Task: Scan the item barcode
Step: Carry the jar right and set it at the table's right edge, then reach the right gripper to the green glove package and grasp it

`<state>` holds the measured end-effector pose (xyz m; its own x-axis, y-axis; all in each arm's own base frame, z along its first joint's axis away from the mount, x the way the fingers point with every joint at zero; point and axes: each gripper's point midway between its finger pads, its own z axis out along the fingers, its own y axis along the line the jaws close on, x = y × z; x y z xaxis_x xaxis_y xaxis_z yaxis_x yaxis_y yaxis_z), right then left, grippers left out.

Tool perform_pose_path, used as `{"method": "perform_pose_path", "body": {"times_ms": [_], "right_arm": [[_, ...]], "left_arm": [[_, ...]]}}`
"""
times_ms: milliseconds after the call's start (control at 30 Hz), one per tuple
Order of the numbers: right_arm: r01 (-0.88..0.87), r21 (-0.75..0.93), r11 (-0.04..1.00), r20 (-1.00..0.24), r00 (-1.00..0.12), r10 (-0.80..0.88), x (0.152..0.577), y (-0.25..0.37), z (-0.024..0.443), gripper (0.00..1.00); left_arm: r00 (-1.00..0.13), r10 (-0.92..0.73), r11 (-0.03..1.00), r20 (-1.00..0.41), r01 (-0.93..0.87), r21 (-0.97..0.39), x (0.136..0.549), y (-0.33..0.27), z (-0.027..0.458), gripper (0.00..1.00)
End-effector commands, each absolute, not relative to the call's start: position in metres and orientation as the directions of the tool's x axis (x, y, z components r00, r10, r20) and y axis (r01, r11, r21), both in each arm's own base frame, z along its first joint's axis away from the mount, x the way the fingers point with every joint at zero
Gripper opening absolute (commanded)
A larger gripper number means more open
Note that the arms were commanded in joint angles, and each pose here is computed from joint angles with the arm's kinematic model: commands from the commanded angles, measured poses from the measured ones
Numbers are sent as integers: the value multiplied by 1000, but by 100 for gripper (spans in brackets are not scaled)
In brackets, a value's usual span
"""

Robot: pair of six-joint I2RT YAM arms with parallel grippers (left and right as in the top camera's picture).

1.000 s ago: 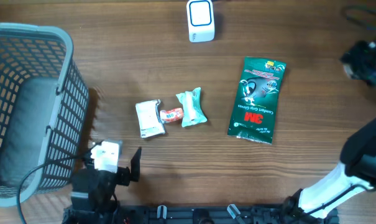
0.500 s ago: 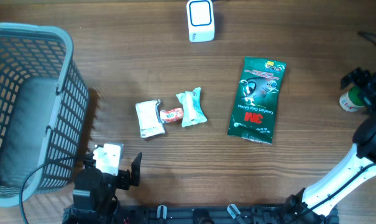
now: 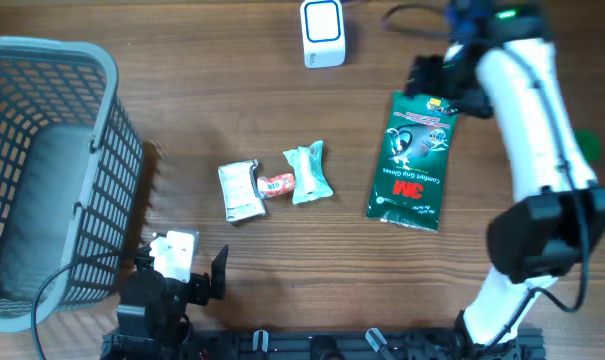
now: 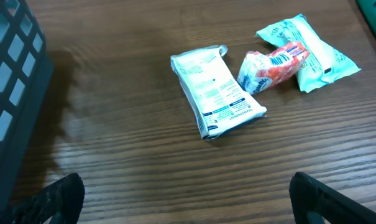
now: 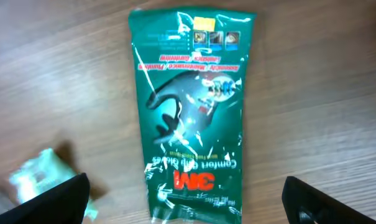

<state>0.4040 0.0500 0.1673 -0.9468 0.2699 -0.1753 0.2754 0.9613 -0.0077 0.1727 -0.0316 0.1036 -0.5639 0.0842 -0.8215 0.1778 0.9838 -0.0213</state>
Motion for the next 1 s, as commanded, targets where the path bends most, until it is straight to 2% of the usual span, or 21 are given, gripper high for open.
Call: {"method": "perform_pose_path", "body": {"times_ms": [0,133,167,233,400,567,600,633,667,700,733,833,867,900,967], "right_arm": [[280,-181,943,-180,-952,249,400,54,131,100],[256,-145,956,-42,-967,253,381,65,72,100],[209,-160,965,-10,-978,210,375,66,55,100],[155,-188,970,3,-987,158,372,67,40,100],[160,-179,971,-25,-987,159,388,69,16,100],[126,-239,963,138,-977,162,362,64,-44,99],[119,-253,960,174,-971,166,353,61,-56,91],[116,-257,959,204,-964,172,344,59,-64,76],[114,-261,959,222,-959,175,339,58,-67,56],[110,-266,958,237,-956,176,334,57,-67,17],[108,-266,958,251,-952,177,331,57,-66,5],[116,-203,972,331,-926,180,316,70,-61,4],[86,-127,988,360,-924,127,316,81,-57,4],[50,-23,998,381,-923,55,317,96,-51,4],[-17,316,948,358,-924,-136,324,148,-13,4]], "left_arm": [[-560,101,981,-823,194,-12,173,-33,103,100],[-560,101,981,-823,194,-12,173,-33,103,100],[-560,101,981,-823,194,-12,173,-33,103,100],[-560,101,981,-823,194,-12,173,-33,103,100],[-560,101,981,-822,194,-12,173,-33,103,100],[-560,101,981,-822,194,-12,173,-33,103,100],[-560,101,981,-822,194,-12,173,-33,103,100],[-560,101,981,-822,194,-12,173,-33,103,100],[-560,101,981,-822,194,-12,173,-33,103,100],[-560,101,981,-822,194,-12,173,-33,103,100],[-560,101,981,-822,194,-12,173,-33,103,100],[-560,101,981,-822,194,-12,173,-33,103,100],[-560,101,981,-822,194,-12,173,-33,103,100],[-560,101,981,-822,194,-12,173,-33,103,100],[-560,101,981,-822,194,-12,173,-33,103,100]]}}
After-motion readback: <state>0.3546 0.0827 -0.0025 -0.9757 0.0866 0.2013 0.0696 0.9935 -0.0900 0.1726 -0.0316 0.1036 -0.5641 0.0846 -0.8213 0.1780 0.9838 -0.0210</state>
